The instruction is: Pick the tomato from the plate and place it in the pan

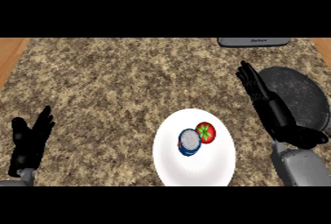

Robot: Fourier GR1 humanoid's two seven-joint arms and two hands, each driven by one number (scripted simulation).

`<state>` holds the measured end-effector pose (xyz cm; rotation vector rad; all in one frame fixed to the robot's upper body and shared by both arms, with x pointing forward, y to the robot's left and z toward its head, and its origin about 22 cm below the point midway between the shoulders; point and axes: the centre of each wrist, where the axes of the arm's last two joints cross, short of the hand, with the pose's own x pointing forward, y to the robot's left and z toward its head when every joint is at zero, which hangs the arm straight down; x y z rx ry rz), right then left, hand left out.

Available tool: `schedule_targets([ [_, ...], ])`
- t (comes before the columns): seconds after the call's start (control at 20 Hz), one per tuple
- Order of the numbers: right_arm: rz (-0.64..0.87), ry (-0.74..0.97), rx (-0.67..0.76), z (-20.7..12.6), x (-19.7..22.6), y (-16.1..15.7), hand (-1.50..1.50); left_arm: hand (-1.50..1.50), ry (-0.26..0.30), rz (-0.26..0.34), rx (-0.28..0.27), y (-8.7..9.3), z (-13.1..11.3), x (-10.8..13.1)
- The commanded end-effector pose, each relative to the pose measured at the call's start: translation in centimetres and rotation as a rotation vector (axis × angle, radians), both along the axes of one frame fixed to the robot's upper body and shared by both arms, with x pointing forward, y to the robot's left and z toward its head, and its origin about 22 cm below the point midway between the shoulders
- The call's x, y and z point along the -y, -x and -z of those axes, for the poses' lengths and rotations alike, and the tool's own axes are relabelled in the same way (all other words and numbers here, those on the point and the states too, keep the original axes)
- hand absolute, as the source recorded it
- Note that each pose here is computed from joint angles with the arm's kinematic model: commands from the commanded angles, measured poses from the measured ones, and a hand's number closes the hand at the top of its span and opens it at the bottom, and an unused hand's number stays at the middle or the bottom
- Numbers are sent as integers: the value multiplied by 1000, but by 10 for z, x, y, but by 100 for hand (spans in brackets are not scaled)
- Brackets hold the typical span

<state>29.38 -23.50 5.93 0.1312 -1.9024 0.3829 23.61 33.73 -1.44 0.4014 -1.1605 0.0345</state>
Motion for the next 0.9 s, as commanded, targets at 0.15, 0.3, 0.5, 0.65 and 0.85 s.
schedule_targets([
  [0.15, -530, 100, -93, -15, -64, -19, 150, 0, 92, 301, 328, -38, -46, 77],
  [0.3, -469, 584, 31, -58, -31, -35, 150, 0, 182, 432, 426, -39, -52, 116],
  [0.5, -638, 361, -177, -42, 20, -66, -150, 0, 214, 477, 491, -19, -35, 146],
  [0.65, -686, 462, -119, -64, 45, -83, -150, 0, 214, 471, 487, -11, -26, 144],
  [0.85, -729, 588, -24, -98, 34, -102, -150, 0, 219, 469, 478, -14, -23, 132],
])
